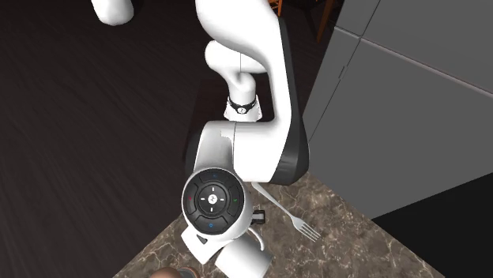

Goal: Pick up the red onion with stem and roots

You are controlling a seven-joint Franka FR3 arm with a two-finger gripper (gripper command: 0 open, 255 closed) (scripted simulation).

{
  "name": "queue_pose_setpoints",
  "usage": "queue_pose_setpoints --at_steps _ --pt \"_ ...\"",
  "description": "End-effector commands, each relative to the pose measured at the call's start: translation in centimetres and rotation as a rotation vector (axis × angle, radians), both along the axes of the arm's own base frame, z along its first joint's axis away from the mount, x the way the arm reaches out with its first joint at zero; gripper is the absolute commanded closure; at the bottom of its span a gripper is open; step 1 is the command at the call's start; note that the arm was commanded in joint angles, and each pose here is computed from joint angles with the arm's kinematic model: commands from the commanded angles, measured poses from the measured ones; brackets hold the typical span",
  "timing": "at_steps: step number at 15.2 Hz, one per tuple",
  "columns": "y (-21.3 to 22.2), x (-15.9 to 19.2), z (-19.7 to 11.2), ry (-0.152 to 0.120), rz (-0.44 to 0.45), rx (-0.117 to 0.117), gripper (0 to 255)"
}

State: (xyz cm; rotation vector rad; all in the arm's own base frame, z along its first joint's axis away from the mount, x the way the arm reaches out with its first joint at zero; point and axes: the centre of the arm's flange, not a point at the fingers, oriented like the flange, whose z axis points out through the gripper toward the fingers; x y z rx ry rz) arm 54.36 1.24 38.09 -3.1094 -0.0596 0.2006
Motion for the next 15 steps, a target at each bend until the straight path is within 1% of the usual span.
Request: queue_pose_setpoints --at_steps 1,13,15 --pt "-0.1 0.0 1.0 0.001 0.000 0.000 255" --pt "-0.1 0.0 7.3 0.001 0.000 0.000 255" --pt "-0.1 0.0 7.4 0.001 0.000 0.000 255"
